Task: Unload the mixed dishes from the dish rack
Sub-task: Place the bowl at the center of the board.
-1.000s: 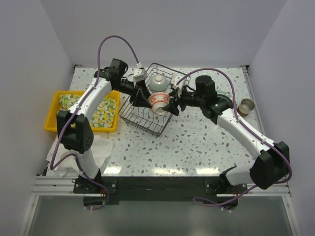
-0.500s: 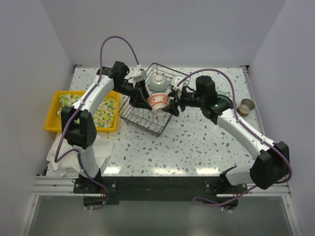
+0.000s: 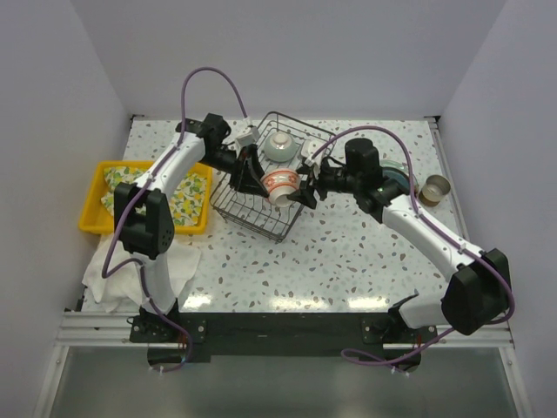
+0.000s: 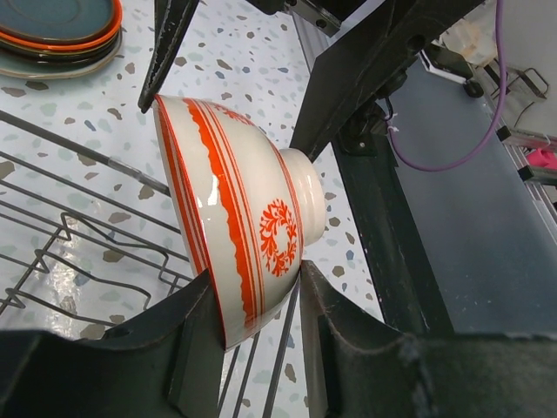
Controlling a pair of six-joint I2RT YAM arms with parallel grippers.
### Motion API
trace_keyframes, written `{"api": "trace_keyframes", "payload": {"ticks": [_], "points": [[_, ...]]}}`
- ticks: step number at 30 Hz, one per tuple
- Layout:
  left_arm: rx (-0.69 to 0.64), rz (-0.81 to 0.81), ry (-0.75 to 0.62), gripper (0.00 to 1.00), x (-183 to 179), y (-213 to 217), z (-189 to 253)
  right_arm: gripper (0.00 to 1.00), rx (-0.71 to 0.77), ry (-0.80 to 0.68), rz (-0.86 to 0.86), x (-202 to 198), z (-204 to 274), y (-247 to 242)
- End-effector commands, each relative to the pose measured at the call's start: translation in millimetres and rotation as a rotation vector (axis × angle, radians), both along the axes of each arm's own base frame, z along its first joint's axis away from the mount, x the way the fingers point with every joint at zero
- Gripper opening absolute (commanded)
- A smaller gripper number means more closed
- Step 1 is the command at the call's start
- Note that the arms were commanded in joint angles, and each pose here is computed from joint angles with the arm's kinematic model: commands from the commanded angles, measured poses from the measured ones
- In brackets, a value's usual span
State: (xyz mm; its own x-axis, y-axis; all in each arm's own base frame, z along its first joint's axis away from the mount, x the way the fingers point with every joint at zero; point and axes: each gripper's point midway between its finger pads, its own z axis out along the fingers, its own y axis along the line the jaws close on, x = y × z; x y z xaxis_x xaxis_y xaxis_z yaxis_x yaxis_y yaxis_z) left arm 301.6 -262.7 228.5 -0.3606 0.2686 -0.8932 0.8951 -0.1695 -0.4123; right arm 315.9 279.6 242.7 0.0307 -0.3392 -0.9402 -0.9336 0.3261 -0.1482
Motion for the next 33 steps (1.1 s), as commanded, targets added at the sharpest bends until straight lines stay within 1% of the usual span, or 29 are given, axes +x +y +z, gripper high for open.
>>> {"api": "trace_keyframes", "payload": {"ticks": [1, 3, 8, 14, 18, 26, 31, 33], "points": [[-0.112, -0.021, 0.033, 0.0, -5, -9, 29, 0.43, 0.036, -0.159, 0.013, 21, 19, 11], [-0.109, -0.019, 0.037, 0.0, -5, -8, 29, 0.45, 0.028, -0.202, 0.032, 25, 17, 13], [-0.1, -0.018, 0.034, 0.0, -5, -8, 28, 0.45, 0.007, -0.236, 0.009, 42, 8, 16], [-0.108, -0.02, 0.045, 0.0, -6, -9, 29, 0.47, 0.017, -0.361, -0.051, 68, 25, 17], [-0.109, -0.021, 0.053, 0.0, -7, -9, 29, 0.48, 0.013, -0.386, -0.06, 84, 26, 23], [-0.11, -0.021, 0.076, 0.0, -10, -9, 27, 0.5, -0.011, -0.454, -0.074, 103, 35, 27], [-0.113, -0.02, 0.075, 0.0, -9, -9, 28, 0.5, -0.019, -0.474, -0.085, 109, 38, 27], [-0.106, -0.021, 0.073, 0.0, -9, -9, 27, 0.52, -0.026, -0.481, -0.09, 109, 39, 25]]}}
